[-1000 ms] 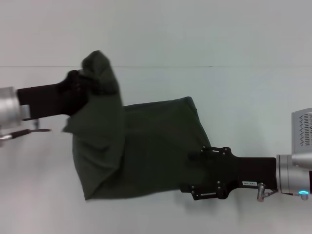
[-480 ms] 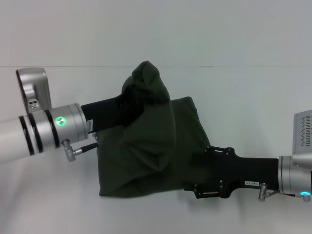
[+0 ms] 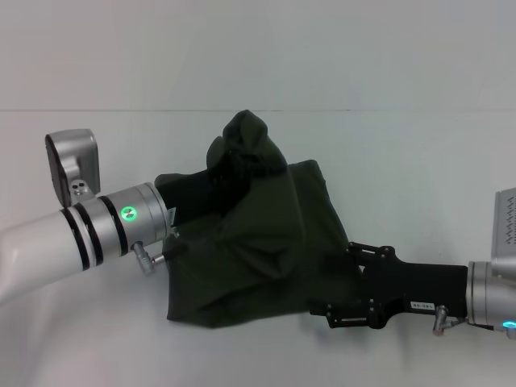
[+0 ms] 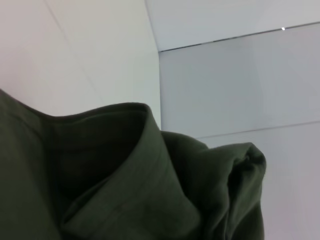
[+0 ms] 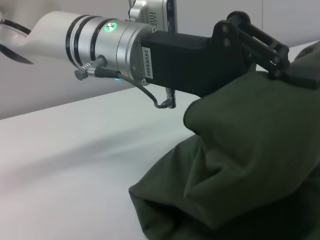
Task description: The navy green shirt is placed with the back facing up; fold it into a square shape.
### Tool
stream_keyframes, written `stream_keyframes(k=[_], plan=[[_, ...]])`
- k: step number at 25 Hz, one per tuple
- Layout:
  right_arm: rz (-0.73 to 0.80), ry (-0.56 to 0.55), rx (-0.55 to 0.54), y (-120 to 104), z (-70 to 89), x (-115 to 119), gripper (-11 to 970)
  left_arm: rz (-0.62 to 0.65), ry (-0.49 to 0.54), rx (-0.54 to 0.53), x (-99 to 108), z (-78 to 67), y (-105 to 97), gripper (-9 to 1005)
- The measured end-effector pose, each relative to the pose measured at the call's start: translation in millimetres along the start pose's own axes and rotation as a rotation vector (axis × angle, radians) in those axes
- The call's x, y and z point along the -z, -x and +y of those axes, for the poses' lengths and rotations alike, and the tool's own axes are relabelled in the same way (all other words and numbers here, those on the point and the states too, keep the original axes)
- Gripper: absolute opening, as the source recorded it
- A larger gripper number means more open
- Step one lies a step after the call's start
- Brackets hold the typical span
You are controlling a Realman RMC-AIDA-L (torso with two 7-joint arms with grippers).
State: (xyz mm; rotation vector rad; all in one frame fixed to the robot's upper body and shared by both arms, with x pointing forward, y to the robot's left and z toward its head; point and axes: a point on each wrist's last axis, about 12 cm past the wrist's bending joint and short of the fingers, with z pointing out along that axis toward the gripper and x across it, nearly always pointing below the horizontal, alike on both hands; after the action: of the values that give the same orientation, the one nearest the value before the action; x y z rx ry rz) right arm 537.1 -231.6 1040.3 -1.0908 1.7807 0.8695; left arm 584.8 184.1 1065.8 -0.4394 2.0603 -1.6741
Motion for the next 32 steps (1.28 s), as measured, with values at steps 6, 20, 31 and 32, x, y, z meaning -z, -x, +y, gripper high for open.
stream_keyframes(k=[6,20,31,32], plan=[[-0.004,-0.011,-0.014,-4,0.7,4,915,0.028,-0.025,-0.077,-11,-3.2,-8,219],[-0.043,-0.126,-0.142,-42,14.3,51,916,-0.036,-0.083,-0.128,-12,-5.9,-8,505],[-0.119,-0.083,-0.333,-32,9.4,82,916,0.064,-0.107,-0.32,55,-11.1,17,911],[-0.123,-0.066,-0.354,-27,7.6,83,915,0.083,-0.1,-0.362,68,-9.7,19,914]])
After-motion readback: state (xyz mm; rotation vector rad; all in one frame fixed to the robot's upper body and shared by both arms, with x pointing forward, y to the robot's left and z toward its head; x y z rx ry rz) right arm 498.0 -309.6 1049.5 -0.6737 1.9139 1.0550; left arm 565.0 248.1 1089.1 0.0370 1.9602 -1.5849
